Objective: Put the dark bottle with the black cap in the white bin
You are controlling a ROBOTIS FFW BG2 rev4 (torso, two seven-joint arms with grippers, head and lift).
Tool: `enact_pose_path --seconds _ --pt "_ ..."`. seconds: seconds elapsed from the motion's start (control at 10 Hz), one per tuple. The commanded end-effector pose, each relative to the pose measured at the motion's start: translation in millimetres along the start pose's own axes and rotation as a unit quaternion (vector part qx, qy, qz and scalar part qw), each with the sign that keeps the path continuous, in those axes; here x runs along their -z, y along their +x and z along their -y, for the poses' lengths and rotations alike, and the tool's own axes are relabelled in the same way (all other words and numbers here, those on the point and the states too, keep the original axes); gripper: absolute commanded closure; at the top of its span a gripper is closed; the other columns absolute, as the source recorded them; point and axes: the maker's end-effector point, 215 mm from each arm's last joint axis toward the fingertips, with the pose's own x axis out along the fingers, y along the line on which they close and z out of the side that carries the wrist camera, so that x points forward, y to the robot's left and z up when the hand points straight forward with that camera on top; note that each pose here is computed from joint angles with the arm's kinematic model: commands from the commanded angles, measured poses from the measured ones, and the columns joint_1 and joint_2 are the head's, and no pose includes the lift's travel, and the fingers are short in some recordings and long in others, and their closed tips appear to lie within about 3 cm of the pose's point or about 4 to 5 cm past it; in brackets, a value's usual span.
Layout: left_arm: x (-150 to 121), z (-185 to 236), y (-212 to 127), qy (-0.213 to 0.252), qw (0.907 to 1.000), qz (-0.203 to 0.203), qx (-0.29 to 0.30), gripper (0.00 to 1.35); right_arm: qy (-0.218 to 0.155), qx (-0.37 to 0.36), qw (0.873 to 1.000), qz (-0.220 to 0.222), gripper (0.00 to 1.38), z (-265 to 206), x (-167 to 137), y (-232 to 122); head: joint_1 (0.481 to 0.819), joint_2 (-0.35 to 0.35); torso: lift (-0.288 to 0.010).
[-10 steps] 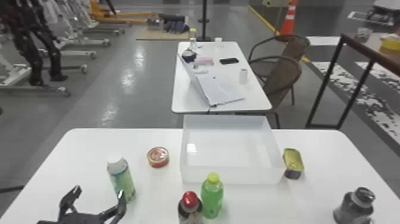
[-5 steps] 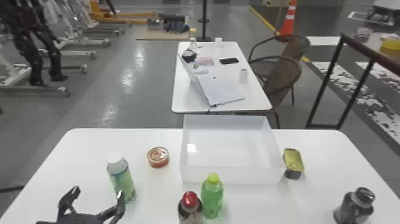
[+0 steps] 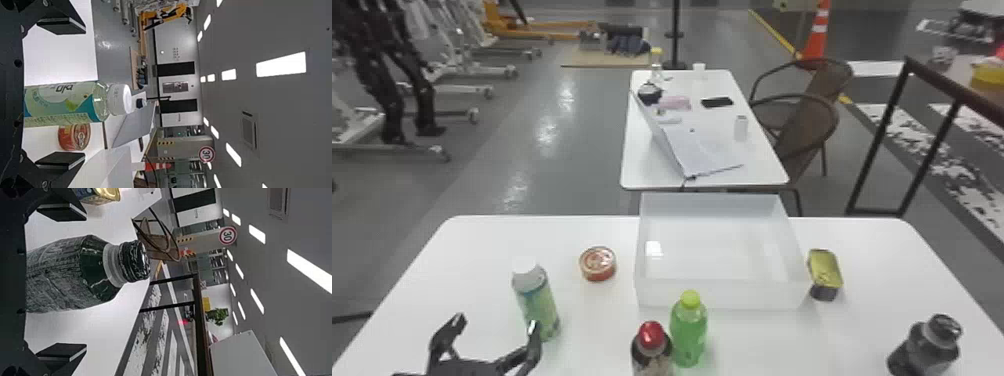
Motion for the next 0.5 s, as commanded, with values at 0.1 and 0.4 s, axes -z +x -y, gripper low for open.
enact_pose_path --seconds 0.1,0.4 --pt "0.4 0.2 -0.4 -0.002 1.0000 0.001 -0.001 0.17 -0.005 -0.018 1.000 -0.011 0.11 -8.6 1.0 15.1 0.549 0.000 -0.100" --pt "2.7 -1.0 -1.9 -0.005 1.0000 0.000 -0.003 0.17 -0.014 -0.027 0.999 -0.019 0.08 -11.9 3.6 24.9 0.549 0.000 -0.100"
